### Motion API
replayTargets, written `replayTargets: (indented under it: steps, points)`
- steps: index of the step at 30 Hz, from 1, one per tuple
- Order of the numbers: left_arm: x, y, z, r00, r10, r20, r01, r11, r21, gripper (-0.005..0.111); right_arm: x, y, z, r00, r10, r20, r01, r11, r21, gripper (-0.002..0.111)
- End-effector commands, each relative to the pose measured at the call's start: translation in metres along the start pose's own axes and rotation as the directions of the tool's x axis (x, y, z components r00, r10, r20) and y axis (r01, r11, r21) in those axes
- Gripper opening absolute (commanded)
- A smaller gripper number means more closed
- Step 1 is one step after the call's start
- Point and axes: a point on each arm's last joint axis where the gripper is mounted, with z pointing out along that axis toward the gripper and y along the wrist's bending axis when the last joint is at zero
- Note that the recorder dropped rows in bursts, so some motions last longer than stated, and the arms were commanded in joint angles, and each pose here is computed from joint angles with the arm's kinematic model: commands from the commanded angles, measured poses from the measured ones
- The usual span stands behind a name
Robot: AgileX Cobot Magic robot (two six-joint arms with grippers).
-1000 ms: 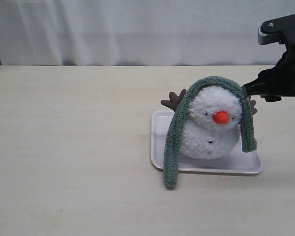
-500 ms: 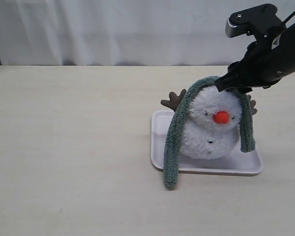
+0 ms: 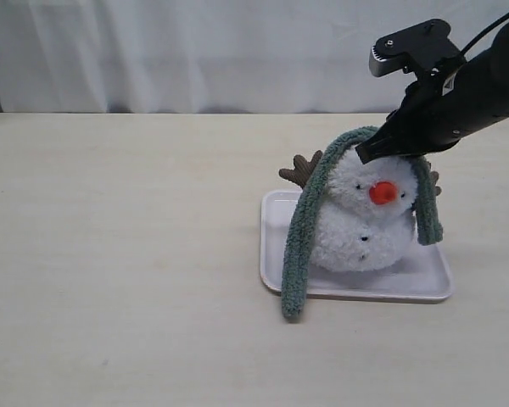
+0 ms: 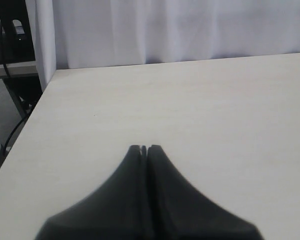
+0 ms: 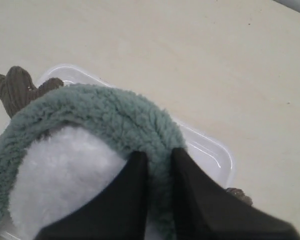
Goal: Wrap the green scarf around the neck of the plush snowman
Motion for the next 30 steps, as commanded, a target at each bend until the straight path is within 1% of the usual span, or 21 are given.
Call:
replayTargets:
  steps: [1, 9, 13, 17, 21, 23, 30]
  points:
    - [-0.001, 0.0, 0.0, 1.0, 0.001, 0.013, -0.001, 1.0, 0.006, 0.0, -0.001, -0.002, -0.005, 1.0, -0.024, 0.016, 0.024, 1.0, 0.009, 0.004]
    - [-0.001, 0.0, 0.0, 1.0, 0.001, 0.013, -0.001, 1.0, 0.006, 0.0, -0.009, -0.005, -0.034, 0.992, -0.038, 0.117, 0.034, 0.999, 0.033, 0.004]
    - [-0.001, 0.0, 0.0, 1.0, 0.001, 0.013, -0.001, 1.0, 0.006, 0.0, -0.01, -0.005, -0.039, 0.991, -0.016, 0.132, 0.012, 0.999, 0.034, 0.004]
    - [-0.001, 0.0, 0.0, 1.0, 0.001, 0.013, -0.001, 1.0, 0.006, 0.0, -0.009, -0.008, -0.031, 0.994, 0.025, 0.11, -0.031, 0.998, 0.057, 0.004]
    - [-0.001, 0.0, 0.0, 1.0, 0.001, 0.013, -0.001, 1.0, 0.006, 0.0, -0.006, -0.016, -0.02, 0.991, 0.102, 0.09, -0.114, 0.984, 0.138, 0.004]
    - [-0.001, 0.0, 0.0, 1.0, 0.001, 0.013, -0.001, 1.0, 0.006, 0.0, -0.005, -0.017, -0.013, 0.989, 0.122, 0.079, -0.134, 0.978, 0.161, 0.004]
    - [-0.001, 0.0, 0.0, 1.0, 0.001, 0.013, -0.001, 1.0, 0.006, 0.0, 0.002, -0.015, 0.011, 0.992, 0.123, 0.004, -0.122, 0.98, 0.155, 0.004]
